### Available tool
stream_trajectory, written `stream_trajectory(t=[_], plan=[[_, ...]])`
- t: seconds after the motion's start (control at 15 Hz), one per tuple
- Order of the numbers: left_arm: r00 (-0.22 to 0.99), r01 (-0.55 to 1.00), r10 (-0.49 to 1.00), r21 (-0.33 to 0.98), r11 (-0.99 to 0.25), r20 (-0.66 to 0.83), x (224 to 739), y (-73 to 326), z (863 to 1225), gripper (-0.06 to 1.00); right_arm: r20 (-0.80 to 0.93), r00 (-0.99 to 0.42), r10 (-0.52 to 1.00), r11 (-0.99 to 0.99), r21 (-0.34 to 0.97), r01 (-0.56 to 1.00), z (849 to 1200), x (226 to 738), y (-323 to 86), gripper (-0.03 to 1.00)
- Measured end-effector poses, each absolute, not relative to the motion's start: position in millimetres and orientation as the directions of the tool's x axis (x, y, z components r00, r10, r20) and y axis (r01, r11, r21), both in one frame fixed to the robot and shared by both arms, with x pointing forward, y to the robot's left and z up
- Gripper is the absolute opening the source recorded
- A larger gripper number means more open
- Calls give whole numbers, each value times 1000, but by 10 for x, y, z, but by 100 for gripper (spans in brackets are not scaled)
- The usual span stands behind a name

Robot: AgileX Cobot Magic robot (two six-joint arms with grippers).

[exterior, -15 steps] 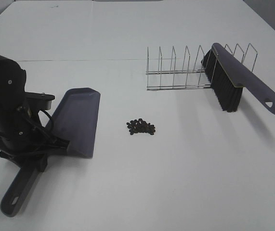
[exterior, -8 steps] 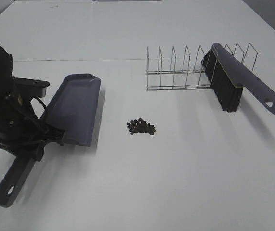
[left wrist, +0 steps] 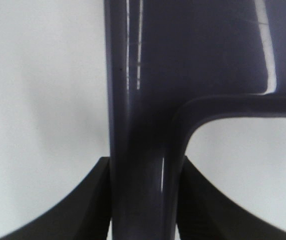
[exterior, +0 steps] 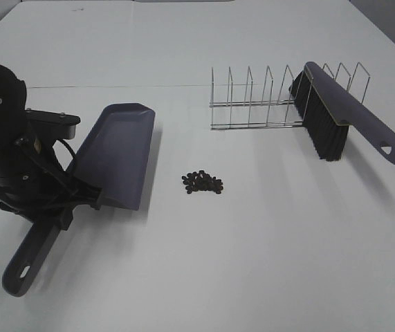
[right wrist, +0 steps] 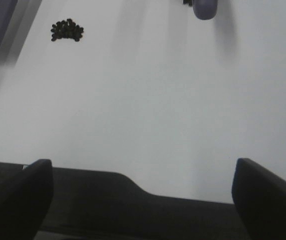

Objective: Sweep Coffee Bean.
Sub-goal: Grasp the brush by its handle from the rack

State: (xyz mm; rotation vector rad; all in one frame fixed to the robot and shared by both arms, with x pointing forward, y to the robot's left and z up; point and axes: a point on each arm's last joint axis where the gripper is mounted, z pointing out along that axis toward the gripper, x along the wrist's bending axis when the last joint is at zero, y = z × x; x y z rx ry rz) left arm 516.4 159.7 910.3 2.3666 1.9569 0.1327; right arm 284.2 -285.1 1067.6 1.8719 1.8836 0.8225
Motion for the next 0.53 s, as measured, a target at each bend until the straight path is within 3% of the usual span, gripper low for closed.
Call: stream_trajectory(t=[0.13,0.2,0.53], plan=[[187,976,982,107,-188,23,5164,1597,9103,33,156,-33,987,-54,518,854,10912,3323,-2843,89],[186,976,982,107,-187,23,5164,1597,9103,33,145,-18,989,-46,427,903,11065,3943,-2843,90],[185,979,982,77,-187,34,5139,1612,9101,33,83,-38,996,18,234,972,10769,5391,-2865,90]])
